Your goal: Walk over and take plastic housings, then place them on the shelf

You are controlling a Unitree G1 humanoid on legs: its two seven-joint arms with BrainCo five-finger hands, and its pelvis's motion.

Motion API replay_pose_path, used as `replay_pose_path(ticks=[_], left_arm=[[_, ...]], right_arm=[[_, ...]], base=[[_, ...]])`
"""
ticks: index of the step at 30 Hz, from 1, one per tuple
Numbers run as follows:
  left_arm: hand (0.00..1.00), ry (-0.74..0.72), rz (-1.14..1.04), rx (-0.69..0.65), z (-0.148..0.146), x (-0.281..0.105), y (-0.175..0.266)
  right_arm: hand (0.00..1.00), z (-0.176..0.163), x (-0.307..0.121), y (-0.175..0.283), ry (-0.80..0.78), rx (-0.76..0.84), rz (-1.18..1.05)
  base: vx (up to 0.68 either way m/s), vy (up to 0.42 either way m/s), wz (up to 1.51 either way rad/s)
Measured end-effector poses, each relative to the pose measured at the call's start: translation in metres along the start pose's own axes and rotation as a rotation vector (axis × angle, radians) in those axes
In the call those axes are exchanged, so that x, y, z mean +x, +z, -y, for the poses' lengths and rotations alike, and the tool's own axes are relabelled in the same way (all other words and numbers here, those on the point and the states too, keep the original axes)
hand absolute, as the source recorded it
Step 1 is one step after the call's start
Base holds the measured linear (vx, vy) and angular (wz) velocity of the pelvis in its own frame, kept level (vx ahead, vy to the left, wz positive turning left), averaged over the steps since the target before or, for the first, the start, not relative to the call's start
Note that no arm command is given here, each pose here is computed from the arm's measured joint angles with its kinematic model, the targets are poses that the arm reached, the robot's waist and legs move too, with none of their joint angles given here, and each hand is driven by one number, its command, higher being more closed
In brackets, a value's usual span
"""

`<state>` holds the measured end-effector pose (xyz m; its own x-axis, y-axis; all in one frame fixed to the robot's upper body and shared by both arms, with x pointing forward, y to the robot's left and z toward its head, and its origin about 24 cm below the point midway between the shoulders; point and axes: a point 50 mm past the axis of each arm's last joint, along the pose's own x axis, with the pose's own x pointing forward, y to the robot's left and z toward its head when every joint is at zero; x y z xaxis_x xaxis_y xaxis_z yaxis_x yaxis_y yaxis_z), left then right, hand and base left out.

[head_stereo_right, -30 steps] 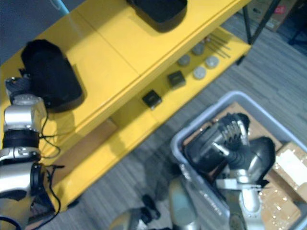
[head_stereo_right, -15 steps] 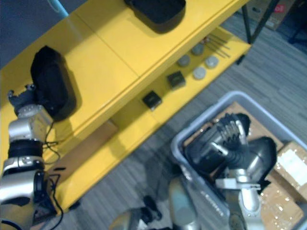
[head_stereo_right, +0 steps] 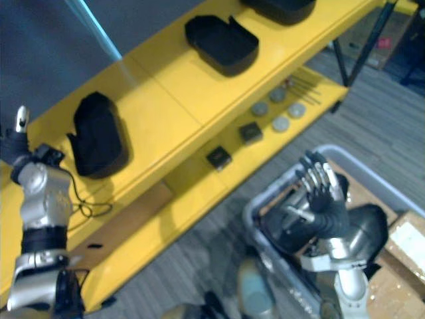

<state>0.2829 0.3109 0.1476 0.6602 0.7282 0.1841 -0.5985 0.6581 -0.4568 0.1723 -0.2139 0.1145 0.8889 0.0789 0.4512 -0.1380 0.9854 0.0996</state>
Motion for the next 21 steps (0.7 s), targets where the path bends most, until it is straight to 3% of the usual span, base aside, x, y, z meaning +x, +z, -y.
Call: replay_pose_path(ticks=[5,12,17,21], left_arm=[[0.0,-0.161,-0.128,0.102,-0.037,-0.063,-0.029],[0.0,-0.254,-0.339,0.24,-0.063,-0.106,-0.063],[0.0,-0.366,-0.402,0.224,-0.052,-0.118,-0.073],[0.0,-0.394,-0.294,0.272,-0.034,-0.114,-0.073]], right_arm=[[0.0,0.0,-0.013,0.002,-0.044,0.009,-0.02],[0.0,0.006,-0.021,-0.003,-0.088,0.011,-0.044],[0.0,0.012,-0.029,-0.012,-0.142,0.028,-0.081],[0.0,0.02,-0.034,-0.019,-0.183,0.026,-0.116]], base=[[0.01,0.006,0.24],[-0.03,0.027,0.23],[-0.03,0.055,0.02],[-0.02,0.027,0.0]])
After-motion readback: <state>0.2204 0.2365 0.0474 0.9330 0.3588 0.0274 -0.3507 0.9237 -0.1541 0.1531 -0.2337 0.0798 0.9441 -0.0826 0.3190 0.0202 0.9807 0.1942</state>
